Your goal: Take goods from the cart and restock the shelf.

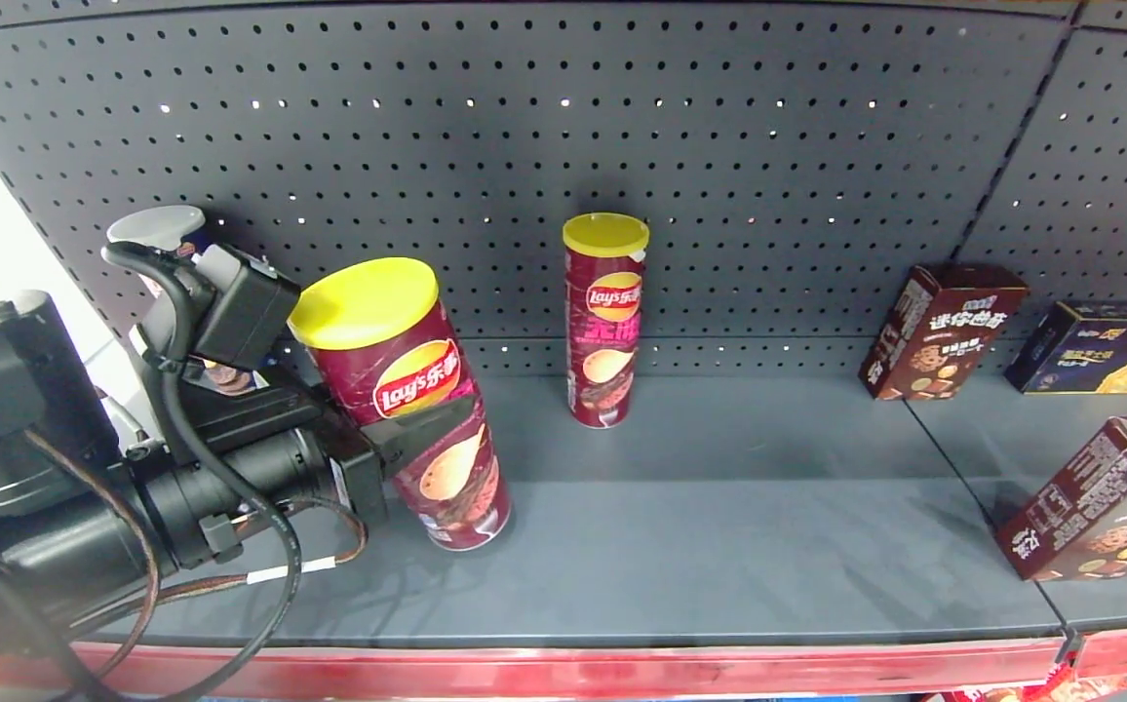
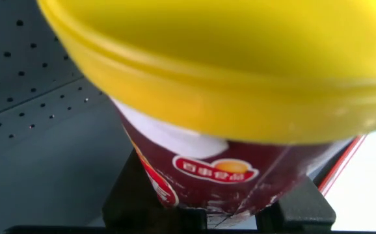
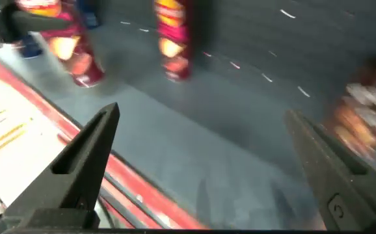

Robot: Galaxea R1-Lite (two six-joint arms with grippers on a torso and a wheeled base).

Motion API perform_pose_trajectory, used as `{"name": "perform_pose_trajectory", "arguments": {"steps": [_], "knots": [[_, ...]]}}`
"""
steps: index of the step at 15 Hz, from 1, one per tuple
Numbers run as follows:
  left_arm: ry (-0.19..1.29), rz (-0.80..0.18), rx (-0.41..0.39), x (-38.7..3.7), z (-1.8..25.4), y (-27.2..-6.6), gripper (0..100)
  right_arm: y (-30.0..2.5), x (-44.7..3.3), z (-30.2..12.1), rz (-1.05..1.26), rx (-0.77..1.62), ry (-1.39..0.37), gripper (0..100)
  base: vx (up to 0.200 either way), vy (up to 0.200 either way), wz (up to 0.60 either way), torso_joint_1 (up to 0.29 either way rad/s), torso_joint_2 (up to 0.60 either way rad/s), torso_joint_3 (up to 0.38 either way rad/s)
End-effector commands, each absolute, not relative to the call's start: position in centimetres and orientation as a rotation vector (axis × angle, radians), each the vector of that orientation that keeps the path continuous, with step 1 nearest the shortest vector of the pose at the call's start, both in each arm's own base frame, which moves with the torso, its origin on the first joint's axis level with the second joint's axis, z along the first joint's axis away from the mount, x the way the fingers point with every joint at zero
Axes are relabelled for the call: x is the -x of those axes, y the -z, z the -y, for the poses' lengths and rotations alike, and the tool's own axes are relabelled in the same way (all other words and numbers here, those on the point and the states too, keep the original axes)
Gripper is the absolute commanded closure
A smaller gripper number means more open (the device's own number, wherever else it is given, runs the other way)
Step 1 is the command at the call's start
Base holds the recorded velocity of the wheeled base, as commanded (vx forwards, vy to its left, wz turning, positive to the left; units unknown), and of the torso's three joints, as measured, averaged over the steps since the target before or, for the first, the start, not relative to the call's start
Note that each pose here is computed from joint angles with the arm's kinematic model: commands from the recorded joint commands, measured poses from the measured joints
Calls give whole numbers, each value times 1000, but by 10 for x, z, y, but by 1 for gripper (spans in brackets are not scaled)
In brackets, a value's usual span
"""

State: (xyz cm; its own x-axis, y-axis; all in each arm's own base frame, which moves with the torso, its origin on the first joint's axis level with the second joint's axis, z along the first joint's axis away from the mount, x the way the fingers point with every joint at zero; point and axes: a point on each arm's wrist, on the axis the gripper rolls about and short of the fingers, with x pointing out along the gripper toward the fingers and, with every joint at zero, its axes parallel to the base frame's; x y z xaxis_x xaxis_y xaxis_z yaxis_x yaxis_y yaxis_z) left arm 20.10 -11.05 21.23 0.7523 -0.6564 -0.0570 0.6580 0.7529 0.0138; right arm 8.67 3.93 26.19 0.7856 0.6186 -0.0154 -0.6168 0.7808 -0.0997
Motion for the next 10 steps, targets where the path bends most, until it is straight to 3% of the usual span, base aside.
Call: {"name": "perform_pose_trajectory", "arguments": {"steps": [1,10], "knots": [[711,-52,-34,-201,109,-211,100,-249,-136,-65,-67,121,-745,0,0,0,0,0,0,0],[711,-39,-28,-202,109,-212,100,-256,-220,-106,-27,168,-794,0,0,0,0,0,0,0]]}}
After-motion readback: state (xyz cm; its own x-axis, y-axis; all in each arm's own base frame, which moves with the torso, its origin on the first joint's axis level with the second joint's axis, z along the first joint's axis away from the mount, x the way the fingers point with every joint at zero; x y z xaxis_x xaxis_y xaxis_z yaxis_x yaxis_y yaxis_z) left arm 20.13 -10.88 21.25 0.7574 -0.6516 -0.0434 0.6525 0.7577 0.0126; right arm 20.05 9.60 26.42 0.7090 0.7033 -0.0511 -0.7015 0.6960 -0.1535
